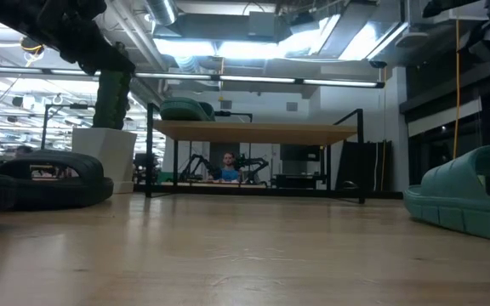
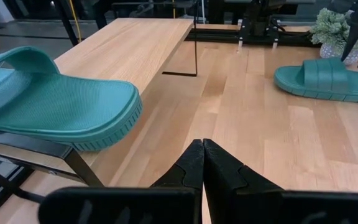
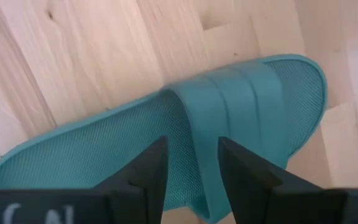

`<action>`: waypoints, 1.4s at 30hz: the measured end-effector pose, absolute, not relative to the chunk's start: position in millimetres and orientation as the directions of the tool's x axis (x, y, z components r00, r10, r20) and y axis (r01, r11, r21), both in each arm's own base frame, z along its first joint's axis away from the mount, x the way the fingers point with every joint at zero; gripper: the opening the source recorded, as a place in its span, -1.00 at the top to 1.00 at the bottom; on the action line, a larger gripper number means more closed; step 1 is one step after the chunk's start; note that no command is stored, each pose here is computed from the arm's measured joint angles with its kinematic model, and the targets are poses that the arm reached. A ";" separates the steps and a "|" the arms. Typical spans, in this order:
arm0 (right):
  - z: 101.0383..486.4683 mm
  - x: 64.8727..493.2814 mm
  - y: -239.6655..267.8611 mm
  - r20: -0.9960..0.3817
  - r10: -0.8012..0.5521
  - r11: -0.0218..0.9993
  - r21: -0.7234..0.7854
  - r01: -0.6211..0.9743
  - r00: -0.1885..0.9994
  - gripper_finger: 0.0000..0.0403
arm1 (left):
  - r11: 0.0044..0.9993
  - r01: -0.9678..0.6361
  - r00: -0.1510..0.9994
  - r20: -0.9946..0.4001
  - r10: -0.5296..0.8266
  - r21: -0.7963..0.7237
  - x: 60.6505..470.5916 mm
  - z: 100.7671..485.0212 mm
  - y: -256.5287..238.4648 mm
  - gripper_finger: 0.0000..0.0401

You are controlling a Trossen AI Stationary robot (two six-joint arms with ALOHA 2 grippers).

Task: Pick and place slides into the shelf
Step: Put the green slipper on the shelf

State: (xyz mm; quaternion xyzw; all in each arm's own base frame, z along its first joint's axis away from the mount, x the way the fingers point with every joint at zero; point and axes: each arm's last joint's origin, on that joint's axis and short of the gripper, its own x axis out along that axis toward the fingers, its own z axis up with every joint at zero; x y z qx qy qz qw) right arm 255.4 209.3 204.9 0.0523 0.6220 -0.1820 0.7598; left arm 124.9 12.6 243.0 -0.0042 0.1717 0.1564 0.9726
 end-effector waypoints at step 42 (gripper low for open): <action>183.5 261.8 201.3 -0.953 -0.298 0.895 -0.260 0.364 0.053 0.30 | 0.951 -0.305 0.891 -0.338 0.303 0.047 124.8 242.7 12.6 1.00</action>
